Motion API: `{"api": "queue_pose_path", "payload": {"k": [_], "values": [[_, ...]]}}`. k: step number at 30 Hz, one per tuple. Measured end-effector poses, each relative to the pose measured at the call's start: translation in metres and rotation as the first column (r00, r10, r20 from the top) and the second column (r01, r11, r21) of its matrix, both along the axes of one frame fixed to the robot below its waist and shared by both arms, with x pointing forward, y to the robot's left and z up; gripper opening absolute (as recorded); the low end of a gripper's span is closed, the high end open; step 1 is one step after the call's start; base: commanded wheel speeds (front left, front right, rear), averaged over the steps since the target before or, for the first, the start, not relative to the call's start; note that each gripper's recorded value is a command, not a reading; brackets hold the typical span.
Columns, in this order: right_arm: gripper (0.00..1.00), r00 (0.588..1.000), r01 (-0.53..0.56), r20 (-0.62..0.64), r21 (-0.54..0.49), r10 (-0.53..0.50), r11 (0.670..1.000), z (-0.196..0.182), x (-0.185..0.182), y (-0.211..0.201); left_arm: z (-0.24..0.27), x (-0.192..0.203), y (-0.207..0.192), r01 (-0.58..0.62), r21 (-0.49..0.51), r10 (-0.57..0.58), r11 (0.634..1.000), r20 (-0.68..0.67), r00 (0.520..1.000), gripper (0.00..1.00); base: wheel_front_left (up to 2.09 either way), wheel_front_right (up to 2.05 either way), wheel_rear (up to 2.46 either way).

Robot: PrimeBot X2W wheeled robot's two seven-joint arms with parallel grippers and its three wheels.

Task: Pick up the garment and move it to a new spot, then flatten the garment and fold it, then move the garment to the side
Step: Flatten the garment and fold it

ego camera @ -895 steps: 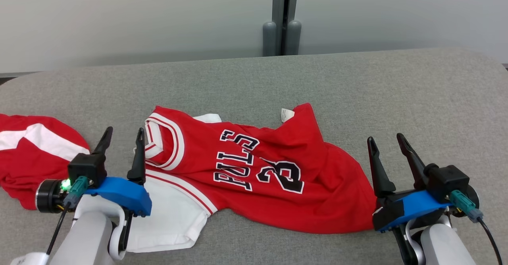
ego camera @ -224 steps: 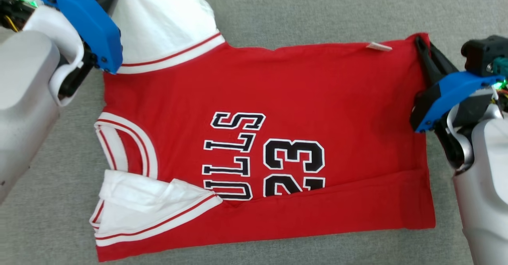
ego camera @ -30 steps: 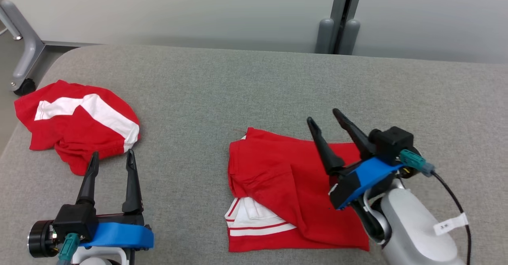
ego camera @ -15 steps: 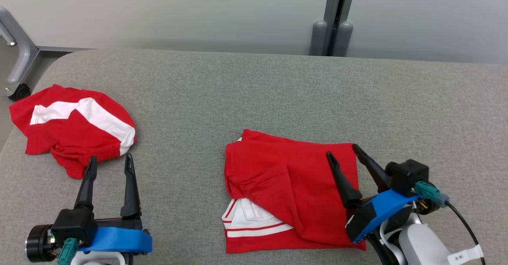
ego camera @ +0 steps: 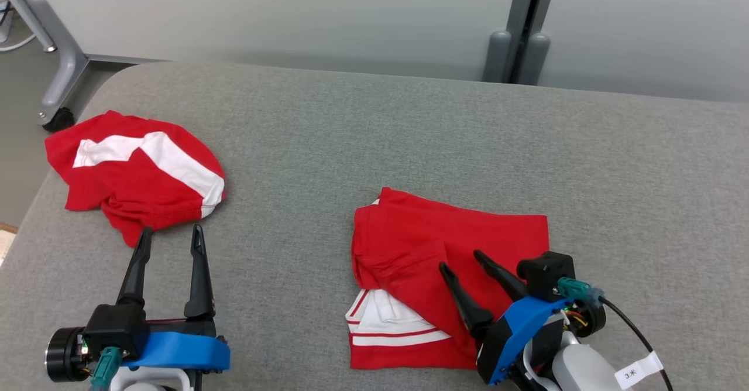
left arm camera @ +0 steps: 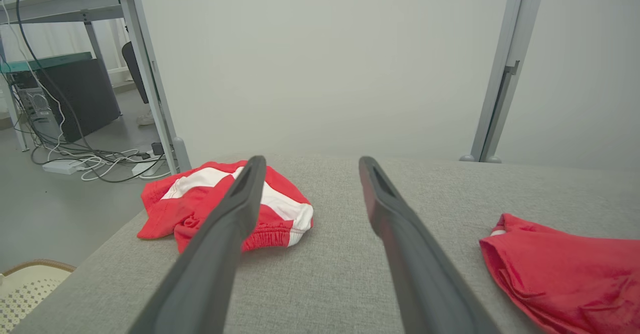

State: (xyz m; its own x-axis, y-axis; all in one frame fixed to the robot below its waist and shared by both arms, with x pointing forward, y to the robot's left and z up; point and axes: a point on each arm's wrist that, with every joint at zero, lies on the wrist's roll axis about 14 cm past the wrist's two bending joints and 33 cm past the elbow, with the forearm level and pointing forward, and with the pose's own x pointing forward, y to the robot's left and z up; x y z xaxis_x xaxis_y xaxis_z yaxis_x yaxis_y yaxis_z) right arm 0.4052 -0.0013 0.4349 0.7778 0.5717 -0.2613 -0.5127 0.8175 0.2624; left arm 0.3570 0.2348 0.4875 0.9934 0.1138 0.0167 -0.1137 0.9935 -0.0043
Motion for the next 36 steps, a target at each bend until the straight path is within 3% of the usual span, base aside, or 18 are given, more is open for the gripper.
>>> {"api": "queue_pose_path", "payload": {"k": [10, 12, 13, 21, 28, 30, 31, 36], "values": [[1.00, 0.994, -0.080, -0.076, 0.000, 0.080, 0.997, -0.023, -0.008, 0.027, -0.003, -0.005, 0.008, -0.030, -0.011, 0.029, 1.000, -0.010, 1.000, 1.00, 0.00, 0.00, 0.00], [0.08, 0.993, -0.091, -0.069, 0.010, 0.092, 0.996, -0.022, -0.008, 0.033, -0.003, -0.005, 0.008, -0.029, -0.012, 0.029, 1.000, -0.012, 1.000, 1.00, 0.00, 0.00, 0.00], [0.00, 0.993, -0.099, -0.058, 0.020, 0.100, 0.995, -0.019, -0.007, 0.037, -0.003, -0.005, 0.008, -0.031, -0.015, 0.030, 0.999, -0.012, 0.999, 1.00, 0.00, 0.00, 0.00], [0.00, 0.988, -0.154, -0.014, 0.046, 0.155, 0.987, -0.011, -0.017, 0.054, -0.002, -0.006, 0.007, -0.033, -0.016, 0.033, 0.999, -0.008, 0.999, 1.00, 0.00, 0.00, 0.00], [0.00, 0.971, -0.235, -0.026, 0.060, 0.236, 0.970, -0.014, -0.046, 0.071, -0.001, -0.004, 0.003, -0.021, -0.018, 0.021, 1.000, -0.004, 1.000, 1.00, 0.00, 0.00, 0.00], [0.75, 0.965, -0.257, -0.028, 0.059, 0.259, 0.965, -0.015, -0.053, 0.075, -0.002, -0.004, 0.002, -0.016, -0.018, 0.016, 1.000, -0.005, 1.000, 1.00, 0.00, 0.00, 0.00], [1.00, 0.962, -0.267, -0.034, 0.059, 0.269, 0.962, -0.016, -0.057, 0.077, -0.002, -0.003, 0.002, -0.014, -0.019, 0.014, 1.000, -0.005, 1.000, 1.00, 0.00, 0.00, 0.00], [1.00, 0.955, -0.294, -0.023, 0.075, 0.297, 0.953, -0.012, -0.067, 0.081, -0.002, -0.003, -0.001, -0.007, -0.018, 0.007, 1.000, -0.005, 1.000, 1.00, 0.00, 0.00, 0.00]]}}
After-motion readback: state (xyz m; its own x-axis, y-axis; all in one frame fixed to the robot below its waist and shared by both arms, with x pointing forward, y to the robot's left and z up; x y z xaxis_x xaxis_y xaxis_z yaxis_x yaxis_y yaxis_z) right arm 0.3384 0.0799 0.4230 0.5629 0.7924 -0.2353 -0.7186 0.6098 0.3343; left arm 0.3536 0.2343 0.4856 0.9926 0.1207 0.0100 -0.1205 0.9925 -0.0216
